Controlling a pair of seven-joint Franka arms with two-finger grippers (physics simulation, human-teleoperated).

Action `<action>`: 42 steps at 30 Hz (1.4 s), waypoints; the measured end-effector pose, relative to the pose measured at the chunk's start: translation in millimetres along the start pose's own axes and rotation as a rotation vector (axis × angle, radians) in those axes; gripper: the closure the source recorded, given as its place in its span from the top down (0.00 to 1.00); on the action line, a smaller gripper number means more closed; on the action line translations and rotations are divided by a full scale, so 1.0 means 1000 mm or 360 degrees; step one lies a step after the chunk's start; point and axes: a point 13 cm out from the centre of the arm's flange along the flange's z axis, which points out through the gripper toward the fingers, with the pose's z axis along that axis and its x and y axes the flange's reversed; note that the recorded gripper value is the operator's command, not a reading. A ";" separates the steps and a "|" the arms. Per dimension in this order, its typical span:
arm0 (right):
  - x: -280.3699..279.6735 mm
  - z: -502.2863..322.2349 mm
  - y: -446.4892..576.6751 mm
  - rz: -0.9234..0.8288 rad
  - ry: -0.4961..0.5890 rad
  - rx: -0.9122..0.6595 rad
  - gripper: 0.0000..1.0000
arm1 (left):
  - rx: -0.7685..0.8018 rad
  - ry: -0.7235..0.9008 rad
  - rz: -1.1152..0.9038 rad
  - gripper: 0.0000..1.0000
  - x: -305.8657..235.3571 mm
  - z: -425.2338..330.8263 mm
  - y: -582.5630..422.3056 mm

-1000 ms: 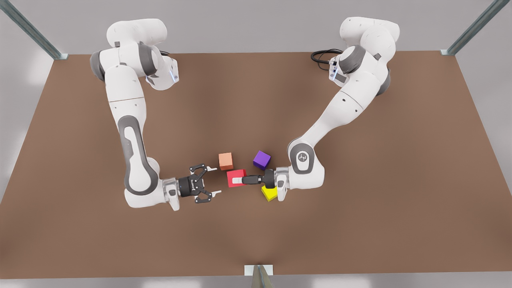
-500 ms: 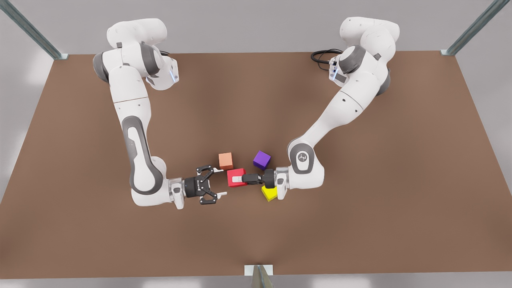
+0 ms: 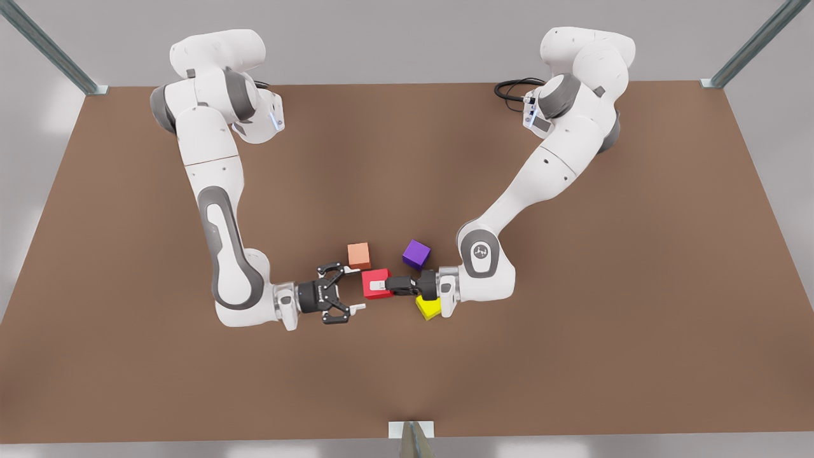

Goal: Pick up red wooden cube and pass to hand red wooden cube and place in blue wooden cube

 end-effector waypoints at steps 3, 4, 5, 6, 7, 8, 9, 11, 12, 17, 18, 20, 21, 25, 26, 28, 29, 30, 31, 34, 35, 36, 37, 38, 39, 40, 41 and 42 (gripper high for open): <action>-0.001 0.002 0.001 -0.0010 -0.0007 -0.0003 1.00 | 0.0000 -0.0001 0.0012 0.70 -0.001 -0.001 0.000; -0.002 0.005 0.002 -0.0013 -0.0014 -0.0008 1.00 | 0.0001 -0.0001 0.0016 0.70 -0.001 -0.001 0.000; -0.002 0.008 0.002 -0.0015 -0.0018 -0.0012 1.00 | 0.0001 -0.0001 0.0020 0.70 -0.001 -0.001 0.000; -0.002 0.009 0.003 -0.0018 -0.0022 -0.0014 1.00 | 0.0001 -0.0001 0.0023 0.70 -0.001 -0.001 0.000; -0.003 0.010 0.003 -0.0020 -0.0025 -0.0014 1.00 | 0.0001 -0.0001 0.0027 0.70 -0.001 -0.001 0.000; -0.002 0.011 0.003 -0.0020 -0.0027 -0.0013 1.00 | 0.0001 -0.0001 0.0031 0.70 -0.001 -0.001 -0.001; -0.001 0.013 0.004 -0.0020 -0.0032 -0.0015 1.00 | 0.0002 -0.0001 0.0034 0.70 -0.001 -0.001 -0.001; 0.000 0.021 0.005 -0.0019 -0.0041 -0.0018 1.00 | 0.0003 -0.0002 0.0041 0.70 -0.001 -0.001 -0.002; -0.001 0.028 0.005 -0.0020 -0.0049 -0.0019 1.00 | 0.0004 -0.0002 0.0045 0.70 -0.001 0.000 -0.002; -0.004 0.052 0.005 -0.0026 -0.0053 -0.0002 0.42 | 0.0011 -0.0009 0.0062 0.70 -0.002 0.003 -0.005; -0.003 0.053 0.005 -0.0028 -0.0045 0.0000 0.39 | 0.0011 -0.0009 0.0063 0.70 -0.002 0.003 -0.005; -0.002 0.053 0.003 -0.0028 -0.0035 0.0010 0.39 | 0.0011 -0.0011 0.0067 0.70 -0.003 0.002 -0.005; -0.002 0.053 0.003 -0.0028 -0.0031 0.0016 0.39 | 0.0012 -0.0012 0.0068 1.00 -0.003 0.002 -0.005; 0.000 0.052 0.000 -0.0028 -0.0020 0.0035 0.39 | 0.0008 -0.0055 0.0101 1.00 -0.019 -0.025 -0.014; 0.000 0.053 0.000 -0.0028 -0.0020 0.0037 0.39 | -0.0011 -0.0076 0.0121 1.00 -0.029 -0.046 -0.019; 0.000 0.045 -0.004 -0.0035 -0.0006 0.0051 0.39 | -0.0036 -0.0145 0.0183 1.00 -0.078 -0.142 -0.027; 0.004 0.024 -0.010 -0.0049 0.0036 0.0071 0.39 | -0.0053 -0.0188 0.0232 1.00 -0.107 -0.215 -0.032; 0.007 -0.013 -0.020 -0.0097 0.0136 0.0086 0.39 | -0.0091 -0.0208 0.0312 1.00 -0.124 -0.281 -0.048; 0.006 -0.060 -0.031 -0.0184 0.0316 0.0072 0.39 | -0.0198 -0.0184 0.0442 1.00 -0.125 -0.328 -0.081; 0.008 -0.190 -0.028 -0.0303 0.0985 -0.0115 0.36 | -0.1005 0.0396 0.0947 1.00 -0.033 -0.330 -0.137; 0.004 -0.222 -0.018 -0.0303 0.1224 -0.0208 0.36 | -0.1252 0.0513 0.0990 1.00 -0.018 -0.352 -0.137; -0.003 -0.242 -0.009 -0.0300 0.1445 -0.0305 0.36 | -0.1461 0.0574 0.0967 1.00 -0.012 -0.385 -0.132; -0.010 -0.250 0.002 -0.0284 0.1642 -0.0401 0.36 | -0.1622 0.0611 0.0899 1.00 -0.008 -0.419 -0.123; -0.010 -0.261 0.014 -0.0232 0.1803 -0.0473 0.36 | -0.1743 0.0653 0.0828 1.00 -0.002 -0.440 -0.115; -0.006 -0.273 0.028 -0.0156 0.1935 -0.0525 0.37 | -0.1900 0.0675 0.0754 1.00 0.009 -0.458 -0.115; -0.001 -0.284 0.041 -0.0080 0.2040 -0.0557 0.37 | -0.2181 0.0711 0.0608 1.00 0.039 -0.474 -0.108; 0.007 -0.294 0.055 0.0002 0.2122 -0.0575 0.37 | -0.2349 0.0723 0.0480 1.00 0.083 -0.484 -0.105; 0.017 -0.306 0.069 0.0082 0.2199 -0.0583 0.38 | -0.2377 0.0690 0.0416 1.00 0.104 -0.495 -0.111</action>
